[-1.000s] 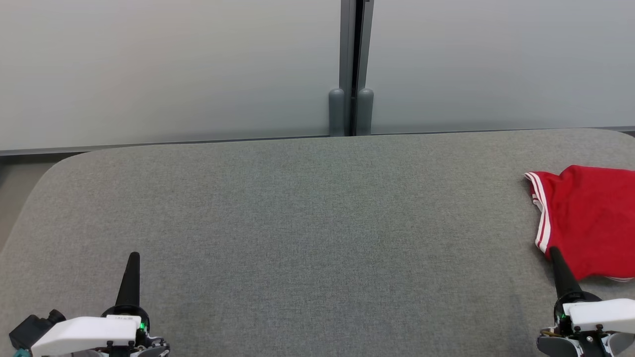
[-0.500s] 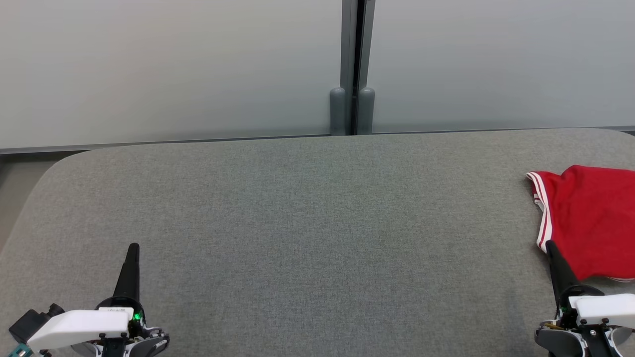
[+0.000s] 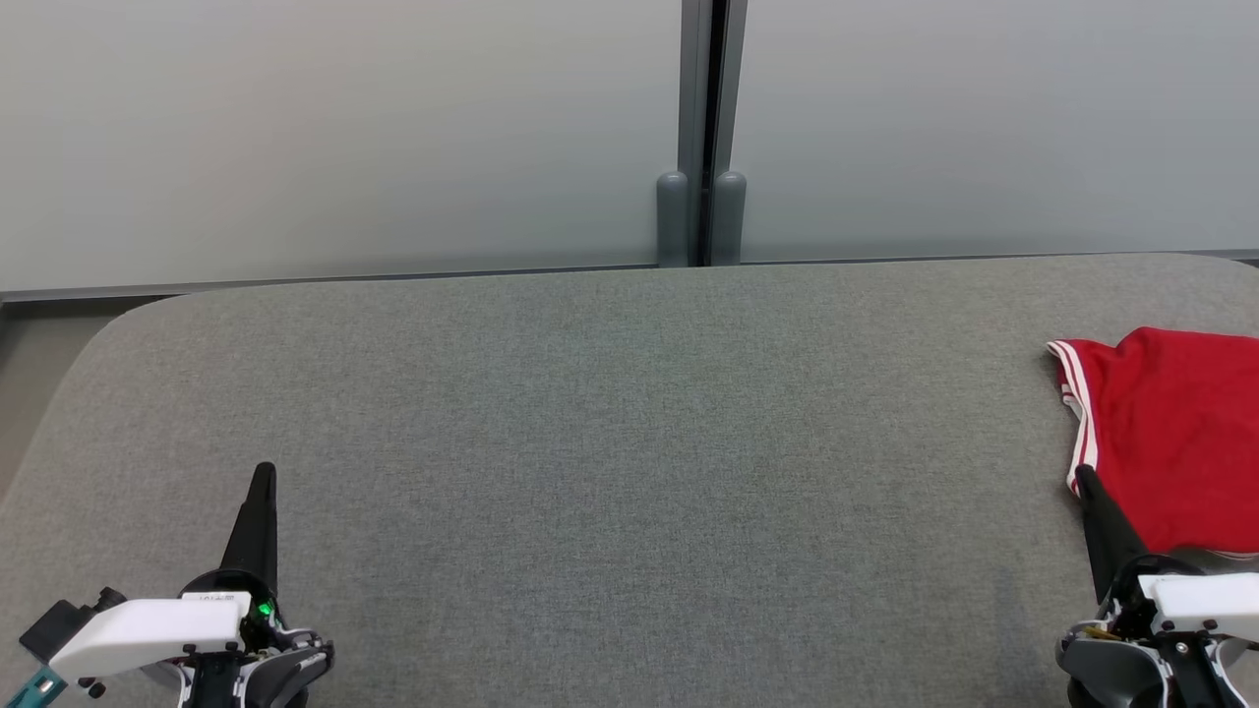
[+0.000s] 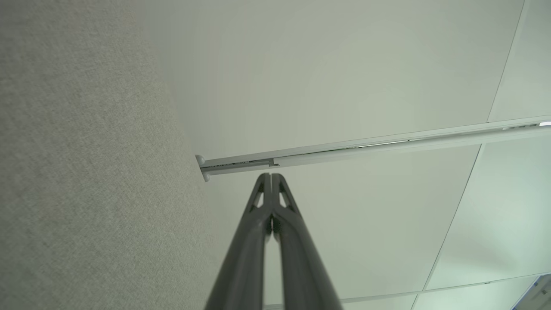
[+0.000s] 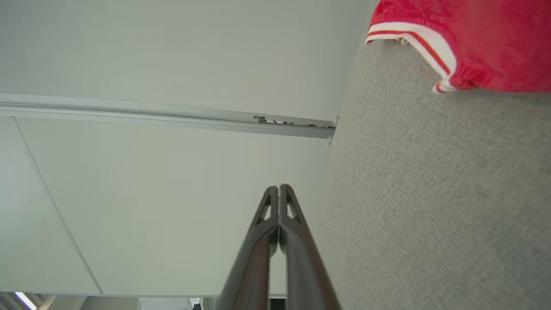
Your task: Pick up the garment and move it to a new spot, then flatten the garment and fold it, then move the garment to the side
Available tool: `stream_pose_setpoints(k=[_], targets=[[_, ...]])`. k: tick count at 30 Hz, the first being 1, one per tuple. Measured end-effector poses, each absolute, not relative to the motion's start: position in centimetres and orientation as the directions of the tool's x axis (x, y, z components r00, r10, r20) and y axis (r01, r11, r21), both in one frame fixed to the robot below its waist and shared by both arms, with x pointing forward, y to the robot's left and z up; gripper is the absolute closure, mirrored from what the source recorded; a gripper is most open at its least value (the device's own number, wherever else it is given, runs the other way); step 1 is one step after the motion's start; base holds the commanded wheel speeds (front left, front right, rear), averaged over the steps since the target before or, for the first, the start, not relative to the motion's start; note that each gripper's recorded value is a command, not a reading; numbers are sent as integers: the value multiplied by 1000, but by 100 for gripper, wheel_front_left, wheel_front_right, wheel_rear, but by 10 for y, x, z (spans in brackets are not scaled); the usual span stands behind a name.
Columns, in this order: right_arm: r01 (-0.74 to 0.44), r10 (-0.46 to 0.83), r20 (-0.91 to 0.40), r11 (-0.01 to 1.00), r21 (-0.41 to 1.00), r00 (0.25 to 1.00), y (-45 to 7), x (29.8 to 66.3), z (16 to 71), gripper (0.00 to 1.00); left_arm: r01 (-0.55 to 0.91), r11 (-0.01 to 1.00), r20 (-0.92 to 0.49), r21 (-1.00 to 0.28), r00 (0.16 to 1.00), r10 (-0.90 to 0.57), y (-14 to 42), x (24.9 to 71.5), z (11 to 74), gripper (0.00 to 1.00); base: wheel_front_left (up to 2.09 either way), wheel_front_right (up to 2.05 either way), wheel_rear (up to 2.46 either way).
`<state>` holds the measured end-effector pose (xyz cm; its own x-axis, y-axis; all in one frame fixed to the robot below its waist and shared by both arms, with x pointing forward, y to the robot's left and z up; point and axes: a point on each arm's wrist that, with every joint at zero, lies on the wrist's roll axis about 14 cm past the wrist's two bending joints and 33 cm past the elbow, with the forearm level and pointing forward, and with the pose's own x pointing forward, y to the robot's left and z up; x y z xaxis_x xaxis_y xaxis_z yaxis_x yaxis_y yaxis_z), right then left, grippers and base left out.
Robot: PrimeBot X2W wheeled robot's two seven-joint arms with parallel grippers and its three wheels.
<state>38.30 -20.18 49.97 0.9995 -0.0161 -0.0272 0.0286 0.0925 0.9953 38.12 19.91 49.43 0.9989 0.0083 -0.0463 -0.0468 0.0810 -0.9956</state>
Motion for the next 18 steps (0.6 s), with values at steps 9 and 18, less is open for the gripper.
stream_pose_setpoints(k=[9,18], targets=[[16,-6,-15,30,999,1000,-200,386,503,100,-28,27,-28,-999,1000,1,199,385,499,100,0,0,0],[7,0,-7,-7,1000,1000,-199,388,505,100,-14,-7,-14,-1000,1000,-2,199,387,503,100,0,0,0]])
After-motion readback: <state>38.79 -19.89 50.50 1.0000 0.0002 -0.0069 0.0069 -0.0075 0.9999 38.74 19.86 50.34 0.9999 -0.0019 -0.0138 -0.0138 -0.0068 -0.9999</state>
